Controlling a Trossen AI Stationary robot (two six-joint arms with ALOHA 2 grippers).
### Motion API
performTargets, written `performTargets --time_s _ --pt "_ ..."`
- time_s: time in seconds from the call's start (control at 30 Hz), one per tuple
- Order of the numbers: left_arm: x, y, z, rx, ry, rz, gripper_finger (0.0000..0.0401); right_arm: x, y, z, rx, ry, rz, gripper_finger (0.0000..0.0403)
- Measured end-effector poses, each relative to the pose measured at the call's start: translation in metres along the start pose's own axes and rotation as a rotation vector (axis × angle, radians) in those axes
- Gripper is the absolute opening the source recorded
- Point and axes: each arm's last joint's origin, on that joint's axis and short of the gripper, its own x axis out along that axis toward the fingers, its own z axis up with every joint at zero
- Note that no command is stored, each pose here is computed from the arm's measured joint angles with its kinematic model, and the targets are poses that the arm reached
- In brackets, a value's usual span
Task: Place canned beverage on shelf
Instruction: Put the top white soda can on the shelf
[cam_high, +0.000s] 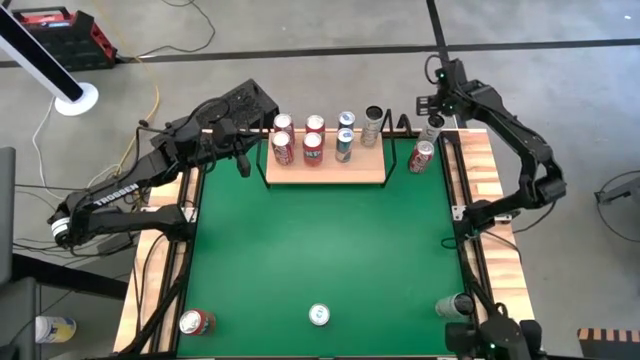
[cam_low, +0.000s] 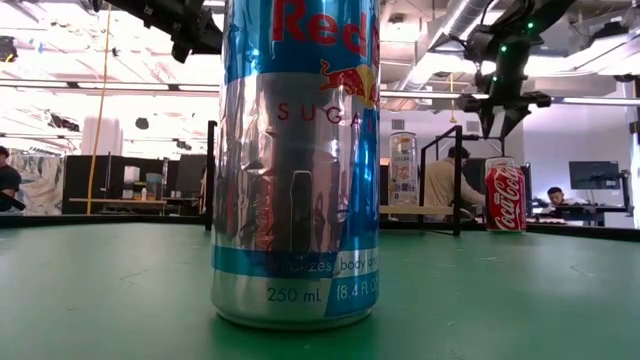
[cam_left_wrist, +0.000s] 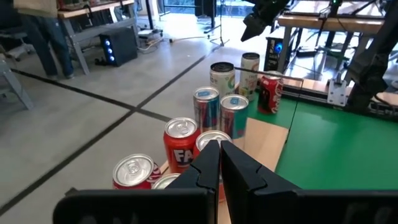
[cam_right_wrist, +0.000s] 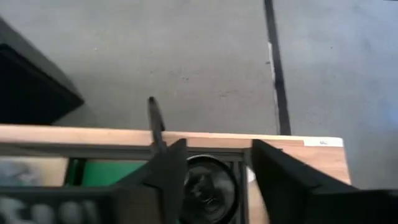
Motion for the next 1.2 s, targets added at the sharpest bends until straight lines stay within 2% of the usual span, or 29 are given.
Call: performTargets --time_s 0.17,0.23,0.33,0.43,0.5,0.57,0.67,0.77,0.93,1.07,1.2 --pt "0.0 0.0 0.0 0.033 0.0 0.001 0.0 -0.011 0.005 0.001 -0.018 0.018 0.11 0.0277" --pt "0.0 0.0 0.0 0.042 0.0 0.001 0.0 -0.016 0.008 0.005 0.008 0.01 0.167 0.0287" --pt "0.0 0.001 0.0 0.073 0.0 0.009 0.0 -0.024 0.016 0.009 -0.026 -0.03 0.219 0.0292" --pt "0.0 0.001 0.0 0.101 0.003 0.032 0.0 -0.031 0.026 0.002 -0.018 0.025 0.233 0.0292" --pt "0.0 0.001 0.0 0.101 0.004 0.039 0.0 -0.035 0.03 -0.011 -0.013 0.118 0.208 0.0292" --pt "0.0 0.001 0.0 0.09 0.004 0.04 0.0 -0.041 0.033 -0.023 -0.031 0.158 0.128 0.0292" --pt "0.0 0.001 0.0 0.083 0.004 0.04 0.0 -0.049 0.04 -0.035 -0.053 0.112 -0.034 0.0292" --pt "0.001 0.001 0.0 0.093 0.008 0.04 0.0 -0.051 0.044 -0.034 -0.02 0.022 -0.108 0.0292" --pt "0.002 0.003 -0.001 0.09 0.011 0.051 0.0 -0.044 0.04 -0.022 0.053 -0.059 -0.124 0.0292" --pt "0.003 0.003 -0.002 0.056 0.018 0.042 0.0 -0.03 0.03 -0.024 0.088 -0.03 -0.157 0.0301" --pt "0.003 0.002 -0.002 0.053 0.015 0.033 0.0 -0.021 0.032 -0.028 0.119 -0.064 -0.16 0.032"
